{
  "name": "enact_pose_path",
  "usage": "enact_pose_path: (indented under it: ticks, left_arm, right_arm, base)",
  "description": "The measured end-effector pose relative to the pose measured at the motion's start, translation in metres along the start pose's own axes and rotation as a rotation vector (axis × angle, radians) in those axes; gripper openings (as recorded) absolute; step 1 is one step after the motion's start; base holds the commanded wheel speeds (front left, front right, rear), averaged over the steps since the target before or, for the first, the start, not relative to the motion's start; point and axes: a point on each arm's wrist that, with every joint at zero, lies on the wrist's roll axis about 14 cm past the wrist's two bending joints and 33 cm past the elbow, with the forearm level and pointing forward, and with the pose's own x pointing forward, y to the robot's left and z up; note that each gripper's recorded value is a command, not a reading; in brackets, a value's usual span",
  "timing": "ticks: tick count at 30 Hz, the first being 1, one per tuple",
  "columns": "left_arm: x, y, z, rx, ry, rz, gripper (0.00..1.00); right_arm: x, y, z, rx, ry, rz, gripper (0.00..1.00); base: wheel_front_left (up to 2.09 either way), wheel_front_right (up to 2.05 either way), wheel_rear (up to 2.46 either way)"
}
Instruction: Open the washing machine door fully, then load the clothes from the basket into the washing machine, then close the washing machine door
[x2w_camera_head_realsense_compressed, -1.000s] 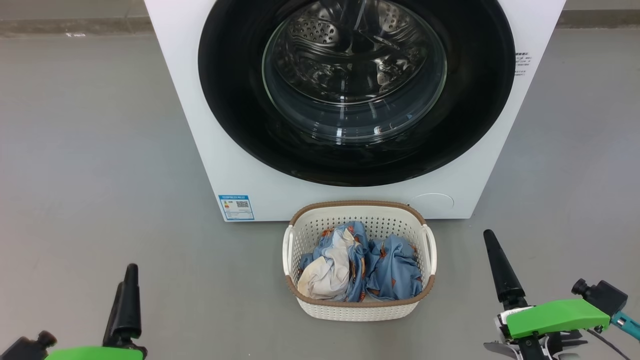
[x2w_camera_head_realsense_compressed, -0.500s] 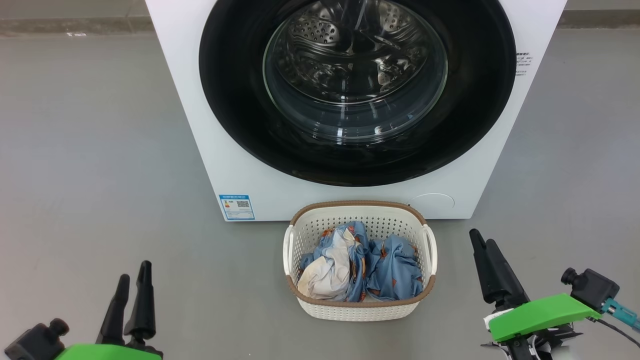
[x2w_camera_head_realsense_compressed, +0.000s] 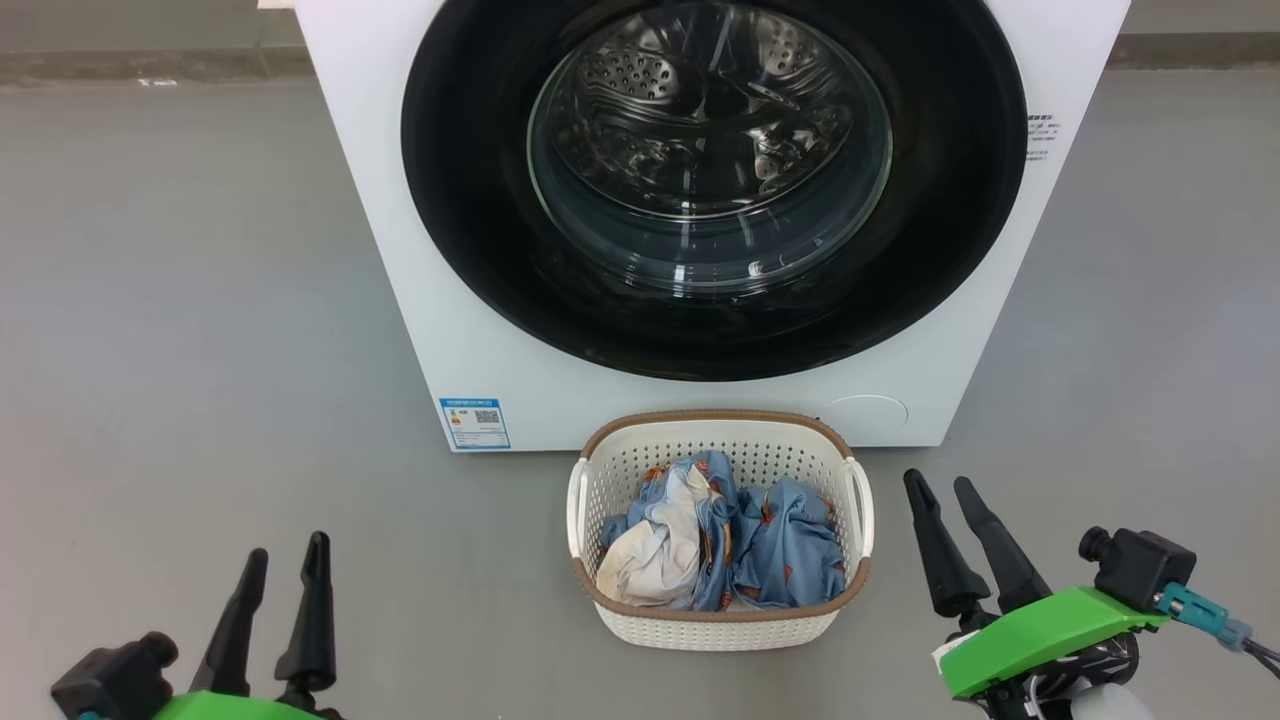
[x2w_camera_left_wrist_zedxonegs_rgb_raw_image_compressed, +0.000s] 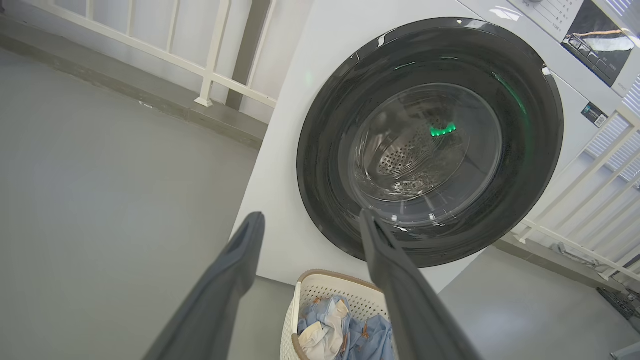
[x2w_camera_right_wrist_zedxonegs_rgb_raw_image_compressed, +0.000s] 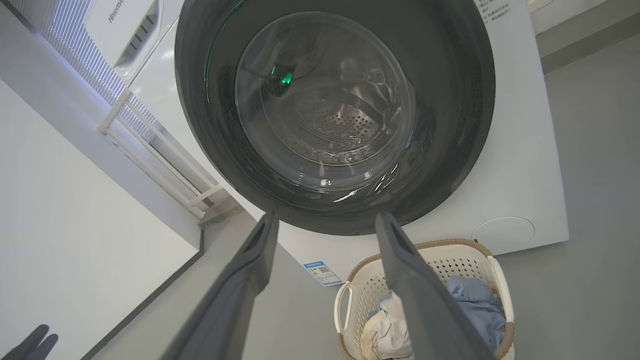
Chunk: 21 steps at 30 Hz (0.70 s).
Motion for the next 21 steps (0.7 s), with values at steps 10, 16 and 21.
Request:
enact_pose_path:
  ticks: [10, 16, 21]
  left_arm:
    - [-0.001, -0.003, 0.004, 0.068, -0.023, -0.014, 1.0]
    - [-0.002, -0.003, 0.008, 0.127, -0.04, -0.02, 1.0]
    - [-0.002, -0.005, 0.009, 0.182, -0.049, -0.031, 1.0]
  right_arm:
    - [0.003, 0.007, 0.003, -0.112, -0.013, 0.03, 1.0]
    - [0.007, 0.014, 0.007, -0.186, -0.033, 0.058, 1.0]
    - [0.007, 0.018, 0.006, -0.247, -0.035, 0.077, 1.0]
  base:
    - [0.0, 0.0, 0.0]
    - [0.0, 0.0, 0.0]
    - [0.0, 0.0, 0.0]
